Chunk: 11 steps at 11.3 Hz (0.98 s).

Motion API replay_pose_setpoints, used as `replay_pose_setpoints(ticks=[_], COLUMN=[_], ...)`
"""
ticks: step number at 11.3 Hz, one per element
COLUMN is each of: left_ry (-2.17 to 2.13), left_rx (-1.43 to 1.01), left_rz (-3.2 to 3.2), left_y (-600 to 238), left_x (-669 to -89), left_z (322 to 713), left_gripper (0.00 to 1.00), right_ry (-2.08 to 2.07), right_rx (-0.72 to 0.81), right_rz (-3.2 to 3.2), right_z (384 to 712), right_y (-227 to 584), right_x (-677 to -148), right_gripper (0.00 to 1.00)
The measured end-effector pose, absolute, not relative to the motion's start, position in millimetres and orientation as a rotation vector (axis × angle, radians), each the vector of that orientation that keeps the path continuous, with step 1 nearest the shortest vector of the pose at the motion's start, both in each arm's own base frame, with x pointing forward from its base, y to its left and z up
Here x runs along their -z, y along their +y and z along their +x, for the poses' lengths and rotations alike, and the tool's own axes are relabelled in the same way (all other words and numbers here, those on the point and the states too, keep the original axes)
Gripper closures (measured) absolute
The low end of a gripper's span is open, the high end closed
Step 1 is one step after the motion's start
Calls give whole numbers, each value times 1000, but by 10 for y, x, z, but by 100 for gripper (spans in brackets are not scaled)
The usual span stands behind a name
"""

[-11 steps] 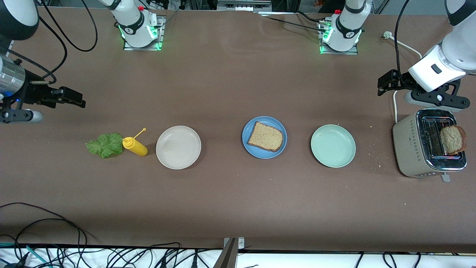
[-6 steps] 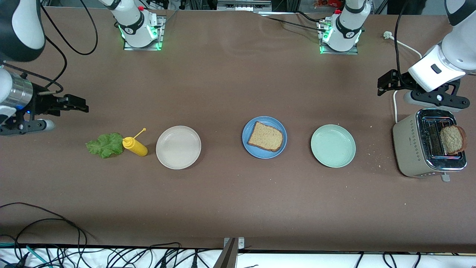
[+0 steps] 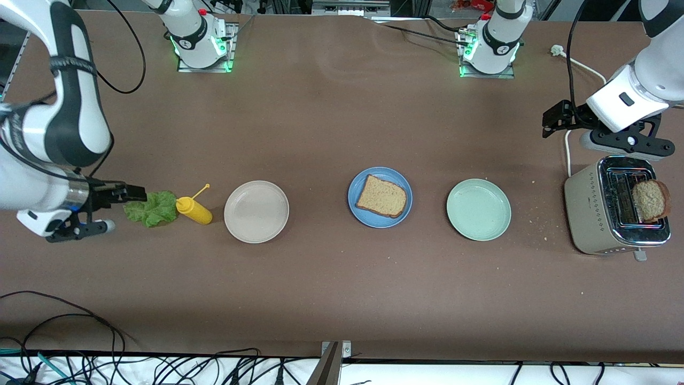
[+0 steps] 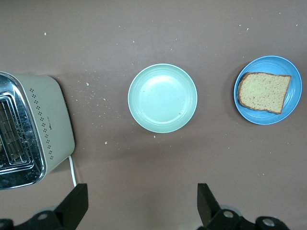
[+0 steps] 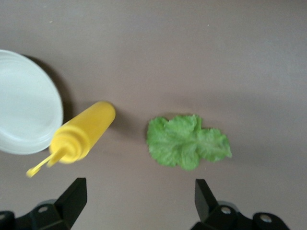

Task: Make sandwich in blue plate with both arms
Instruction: 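Reach the right gripper down and grasp the green lettuce leaf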

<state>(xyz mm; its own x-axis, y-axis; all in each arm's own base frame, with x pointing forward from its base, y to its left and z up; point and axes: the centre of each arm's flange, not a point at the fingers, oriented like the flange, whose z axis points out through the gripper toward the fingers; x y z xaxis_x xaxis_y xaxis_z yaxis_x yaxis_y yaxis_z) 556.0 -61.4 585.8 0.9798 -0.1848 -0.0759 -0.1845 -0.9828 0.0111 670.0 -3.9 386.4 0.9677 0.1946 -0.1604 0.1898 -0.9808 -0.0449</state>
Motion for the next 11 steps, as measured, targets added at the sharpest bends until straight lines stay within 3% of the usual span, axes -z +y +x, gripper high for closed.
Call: replay_pose_setpoints(ticks=[5,11], left_ry=[-294,-293], left_rx=[122,122], left_rz=[3121,3121], left_y=[-623,-622], left_x=[-5854,-5851], left_z=[5562,5563], left_gripper=[0,0], right_ry=[-393,-541], right_rx=[-133,-168], right_rz=[-3122,-3097], right_z=[6876,6565], right_y=[-90,-433], right_x=[-2736,-2097], right_gripper=[0,0])
